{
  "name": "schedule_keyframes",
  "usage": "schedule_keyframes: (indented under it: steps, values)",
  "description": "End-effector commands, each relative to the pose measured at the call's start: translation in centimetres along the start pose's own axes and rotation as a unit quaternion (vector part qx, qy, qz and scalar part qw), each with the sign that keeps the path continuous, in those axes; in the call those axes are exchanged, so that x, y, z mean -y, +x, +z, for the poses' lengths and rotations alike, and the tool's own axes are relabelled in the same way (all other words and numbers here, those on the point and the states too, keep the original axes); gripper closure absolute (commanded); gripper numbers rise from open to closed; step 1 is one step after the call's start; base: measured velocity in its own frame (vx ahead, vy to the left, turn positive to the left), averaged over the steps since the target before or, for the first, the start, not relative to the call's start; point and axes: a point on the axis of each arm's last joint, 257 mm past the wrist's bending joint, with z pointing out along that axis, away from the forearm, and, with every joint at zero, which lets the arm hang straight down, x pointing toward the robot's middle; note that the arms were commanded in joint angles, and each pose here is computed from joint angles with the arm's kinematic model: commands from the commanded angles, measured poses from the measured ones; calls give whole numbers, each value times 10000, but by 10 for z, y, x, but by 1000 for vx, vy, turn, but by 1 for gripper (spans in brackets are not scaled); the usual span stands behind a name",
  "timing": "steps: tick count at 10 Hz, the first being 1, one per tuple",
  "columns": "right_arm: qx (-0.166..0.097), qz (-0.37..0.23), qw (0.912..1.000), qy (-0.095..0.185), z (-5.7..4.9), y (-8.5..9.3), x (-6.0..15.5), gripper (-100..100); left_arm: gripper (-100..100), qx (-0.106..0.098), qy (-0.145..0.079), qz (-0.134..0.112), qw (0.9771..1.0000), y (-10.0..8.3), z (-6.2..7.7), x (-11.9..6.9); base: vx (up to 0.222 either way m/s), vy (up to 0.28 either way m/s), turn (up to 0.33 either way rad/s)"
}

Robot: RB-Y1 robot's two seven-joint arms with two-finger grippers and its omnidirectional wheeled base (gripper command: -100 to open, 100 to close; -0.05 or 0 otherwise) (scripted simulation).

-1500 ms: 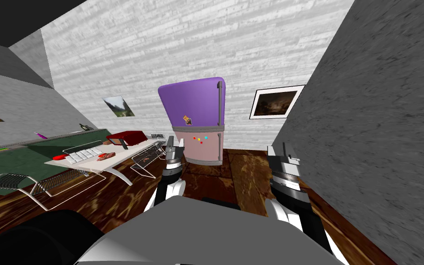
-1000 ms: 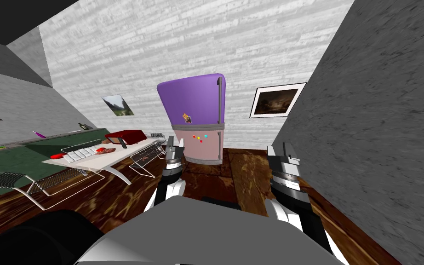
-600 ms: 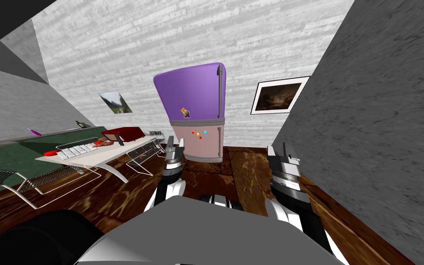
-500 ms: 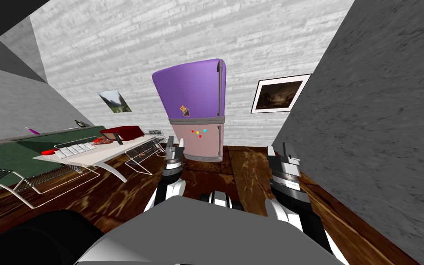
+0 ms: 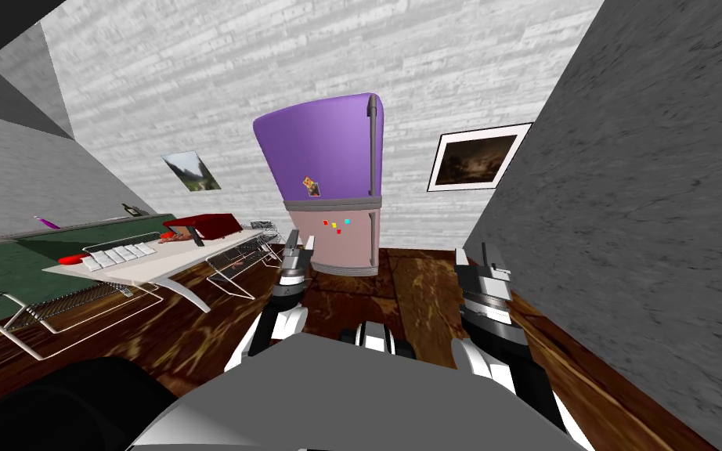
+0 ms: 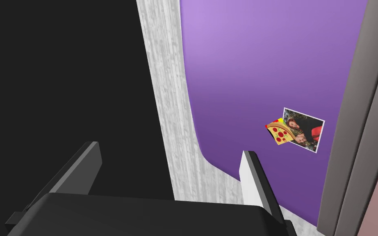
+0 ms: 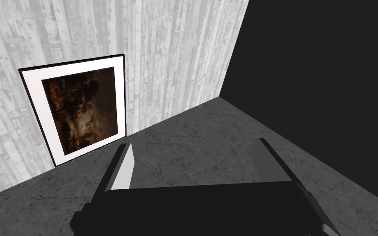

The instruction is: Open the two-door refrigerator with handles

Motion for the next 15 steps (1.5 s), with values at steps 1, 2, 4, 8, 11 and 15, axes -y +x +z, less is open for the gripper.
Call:
schedule_keyframes:
  steps: [1,2,4,8,11,15]
  values:
    - [0,0,10000,0,0,0,0,0,-100,-268,-254,135,9992,-4,6,-8,125,-50,-6]
    - [0,0,10000,0,0,0,0,0,-100,-356,-347,189,9986,-7,9,-11,129,-53,-7]
    - [0,0,10000,0,0,0,0,0,-100,-484,-503,266,9972,-10,12,-16,85,-38,-3]
    - [0,0,10000,0,0,0,0,0,-100,-751,-799,464,9929,-20,22,-21,103,-45,-9]
    - [0,0,10000,0,0,0,0,0,-100,-847,-1024,560,9895,-24,25,-28,91,-42,-4]
    - [0,0,10000,0,0,0,0,0,-100,-998,-1304,728,9837,-32,33,-33,86,-31,-7]
